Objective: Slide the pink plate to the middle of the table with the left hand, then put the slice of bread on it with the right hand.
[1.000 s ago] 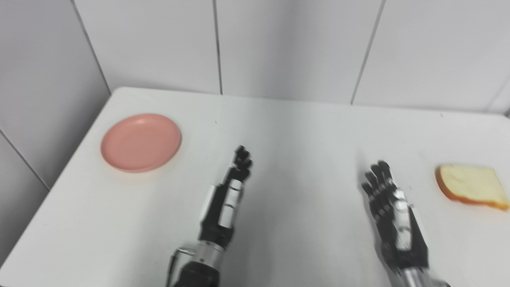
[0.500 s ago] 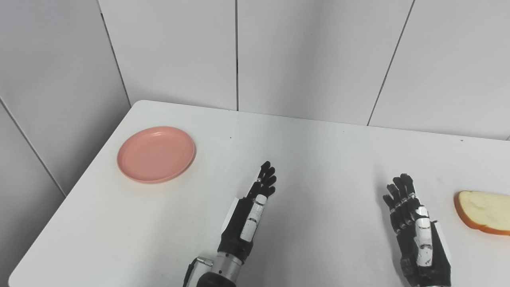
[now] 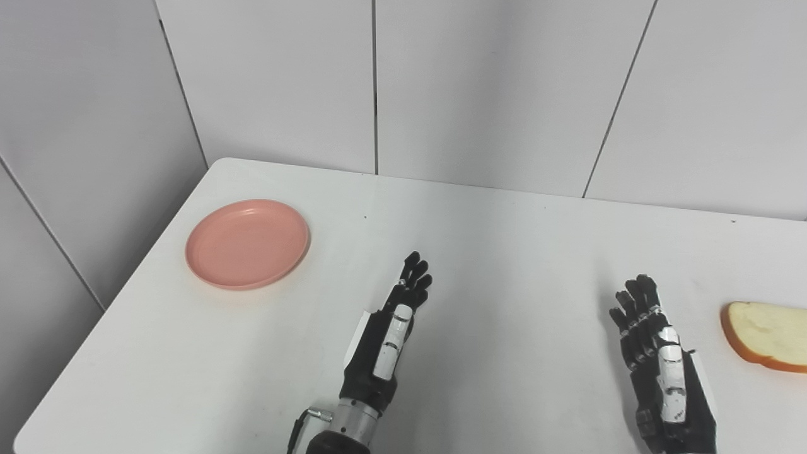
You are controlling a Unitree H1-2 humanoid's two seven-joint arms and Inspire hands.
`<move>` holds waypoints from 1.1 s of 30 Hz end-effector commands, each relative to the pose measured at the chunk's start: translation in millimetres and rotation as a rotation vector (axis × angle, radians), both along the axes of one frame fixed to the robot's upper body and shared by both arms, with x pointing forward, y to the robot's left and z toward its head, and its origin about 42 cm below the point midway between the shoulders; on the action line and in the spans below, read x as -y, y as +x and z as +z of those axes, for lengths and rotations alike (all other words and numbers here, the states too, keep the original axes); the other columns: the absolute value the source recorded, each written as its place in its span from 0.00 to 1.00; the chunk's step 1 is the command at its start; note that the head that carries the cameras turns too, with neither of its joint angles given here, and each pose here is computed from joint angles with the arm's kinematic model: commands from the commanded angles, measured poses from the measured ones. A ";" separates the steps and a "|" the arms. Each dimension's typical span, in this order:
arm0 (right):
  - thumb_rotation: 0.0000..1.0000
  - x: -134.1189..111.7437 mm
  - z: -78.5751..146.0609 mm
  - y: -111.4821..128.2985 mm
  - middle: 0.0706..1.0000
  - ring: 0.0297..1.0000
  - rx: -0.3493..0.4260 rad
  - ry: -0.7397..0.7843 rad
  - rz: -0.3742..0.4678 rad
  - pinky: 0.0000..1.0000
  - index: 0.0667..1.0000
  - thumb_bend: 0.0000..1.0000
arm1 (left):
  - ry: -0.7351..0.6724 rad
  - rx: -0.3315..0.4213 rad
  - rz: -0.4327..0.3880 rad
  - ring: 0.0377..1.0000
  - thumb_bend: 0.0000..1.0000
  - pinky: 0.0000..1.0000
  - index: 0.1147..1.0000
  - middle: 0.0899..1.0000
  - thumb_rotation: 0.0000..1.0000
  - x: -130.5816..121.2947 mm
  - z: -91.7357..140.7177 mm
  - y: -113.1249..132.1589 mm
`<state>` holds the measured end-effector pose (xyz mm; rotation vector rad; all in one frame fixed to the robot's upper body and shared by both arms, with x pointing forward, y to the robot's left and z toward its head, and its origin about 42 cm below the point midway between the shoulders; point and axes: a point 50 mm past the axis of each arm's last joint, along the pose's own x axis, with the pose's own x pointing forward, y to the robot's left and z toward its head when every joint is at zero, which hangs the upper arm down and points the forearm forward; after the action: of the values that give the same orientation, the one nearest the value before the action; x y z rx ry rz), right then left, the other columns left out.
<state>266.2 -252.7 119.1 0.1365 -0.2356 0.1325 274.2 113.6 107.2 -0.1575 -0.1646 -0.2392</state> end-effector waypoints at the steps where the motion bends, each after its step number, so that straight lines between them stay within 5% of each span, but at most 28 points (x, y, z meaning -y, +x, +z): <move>1: 0.96 -4.8 -29.3 -18.3 1.00 1.00 -0.120 0.030 -0.018 1.00 1.00 0.40 | 0.022 -0.094 -0.009 0.98 0.49 0.99 1.00 0.99 1.00 -11.8 -27.8 -9.9; 9: 0.95 -8.2 -29.0 -16.8 1.00 1.00 -0.118 0.048 -0.005 1.00 1.00 0.40 | 0.047 -0.072 -0.051 1.00 0.49 1.00 1.00 1.00 1.00 -21.6 -11.3 -0.5; 33: 0.96 -10.4 -26.9 -17.7 1.00 1.00 -0.109 0.063 0.022 1.00 1.00 0.40 | -0.070 -0.006 -0.044 1.00 0.45 1.00 1.00 1.00 1.00 -39.8 94.1 9.1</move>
<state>266.8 -249.9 122.4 0.1583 -0.2361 0.1353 278.3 154.4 182.1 -0.2365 -0.1087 -0.2570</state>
